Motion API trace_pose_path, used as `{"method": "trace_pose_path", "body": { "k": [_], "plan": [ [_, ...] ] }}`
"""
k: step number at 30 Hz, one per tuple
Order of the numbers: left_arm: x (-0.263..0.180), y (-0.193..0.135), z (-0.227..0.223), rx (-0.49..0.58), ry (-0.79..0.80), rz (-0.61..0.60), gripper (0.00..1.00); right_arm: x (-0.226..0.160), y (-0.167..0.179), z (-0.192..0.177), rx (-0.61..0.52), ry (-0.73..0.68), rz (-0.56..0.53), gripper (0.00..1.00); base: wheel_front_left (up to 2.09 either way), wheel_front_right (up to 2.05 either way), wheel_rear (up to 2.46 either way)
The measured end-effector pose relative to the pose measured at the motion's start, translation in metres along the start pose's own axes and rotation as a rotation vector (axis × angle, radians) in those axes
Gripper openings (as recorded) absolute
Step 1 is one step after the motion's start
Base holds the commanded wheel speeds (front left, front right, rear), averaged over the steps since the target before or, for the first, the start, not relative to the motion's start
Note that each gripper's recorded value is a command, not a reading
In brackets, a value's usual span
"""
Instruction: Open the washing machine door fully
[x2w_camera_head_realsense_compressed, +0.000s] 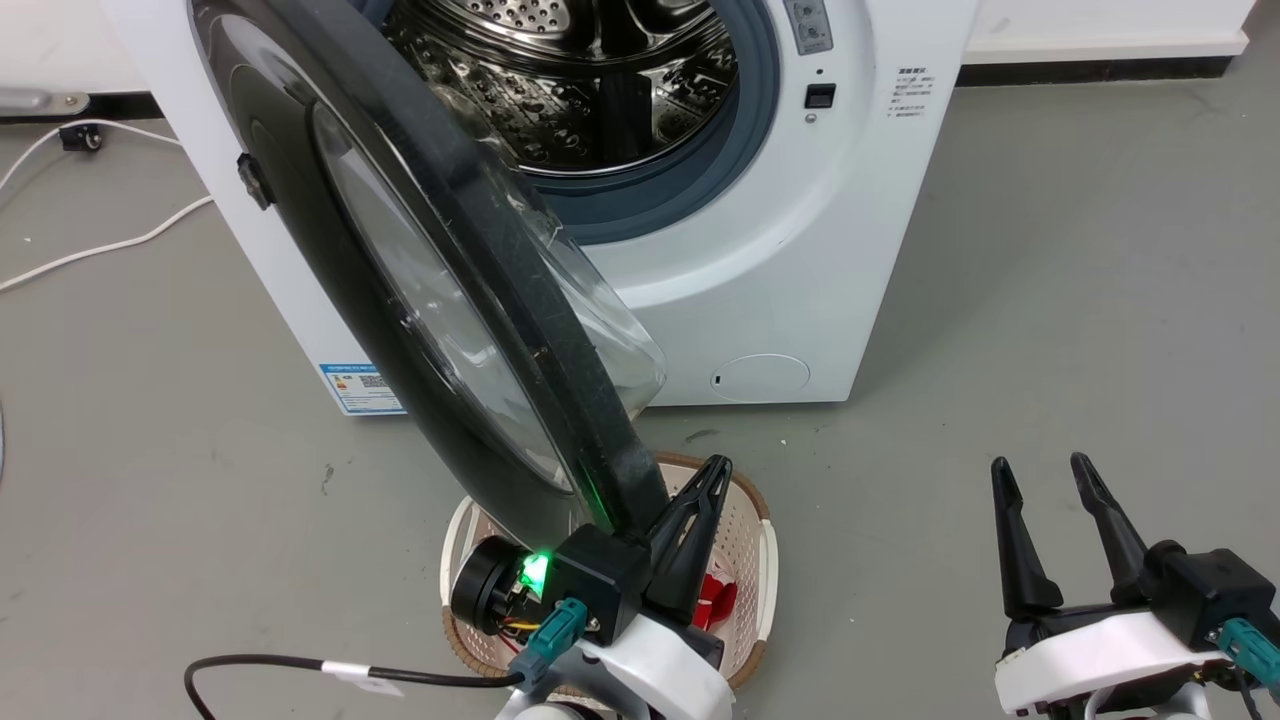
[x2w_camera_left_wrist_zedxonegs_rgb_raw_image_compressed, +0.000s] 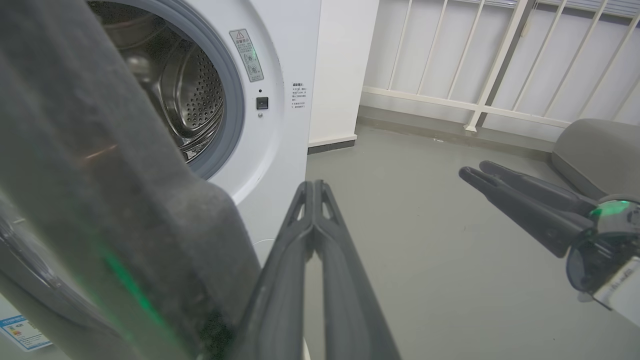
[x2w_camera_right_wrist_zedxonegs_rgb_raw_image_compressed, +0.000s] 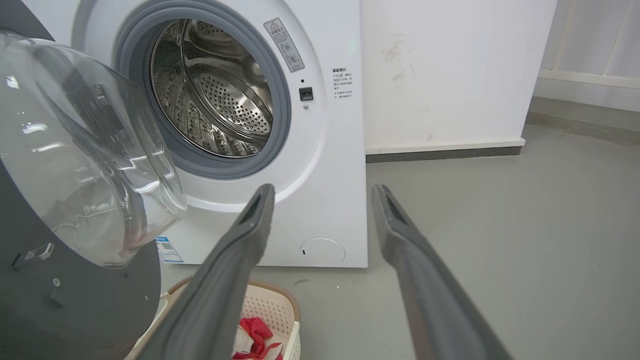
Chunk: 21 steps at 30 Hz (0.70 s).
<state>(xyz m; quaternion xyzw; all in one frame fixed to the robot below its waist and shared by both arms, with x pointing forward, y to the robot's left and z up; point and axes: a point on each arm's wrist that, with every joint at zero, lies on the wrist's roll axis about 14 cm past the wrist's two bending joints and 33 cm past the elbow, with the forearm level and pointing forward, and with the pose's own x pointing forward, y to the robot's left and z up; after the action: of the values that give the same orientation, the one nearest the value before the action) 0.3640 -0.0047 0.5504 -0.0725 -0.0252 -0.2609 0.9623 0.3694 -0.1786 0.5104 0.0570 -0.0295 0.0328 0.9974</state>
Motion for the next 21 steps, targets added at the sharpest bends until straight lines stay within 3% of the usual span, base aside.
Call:
{"method": "trace_pose_path", "body": {
  "k": [9,21],
  "plan": [
    [-0.016,0.012,0.004,0.001,-0.020,0.070,0.00,0.008,0.014,-0.003,0.013,0.006,0.045,1.00,0.00,0.00,0.00],
    [-0.069,0.048,0.004,0.004,-0.008,0.273,0.00,0.032,0.063,-0.008,0.032,0.014,0.190,1.00,0.00,0.00,0.00]
  ]
}}
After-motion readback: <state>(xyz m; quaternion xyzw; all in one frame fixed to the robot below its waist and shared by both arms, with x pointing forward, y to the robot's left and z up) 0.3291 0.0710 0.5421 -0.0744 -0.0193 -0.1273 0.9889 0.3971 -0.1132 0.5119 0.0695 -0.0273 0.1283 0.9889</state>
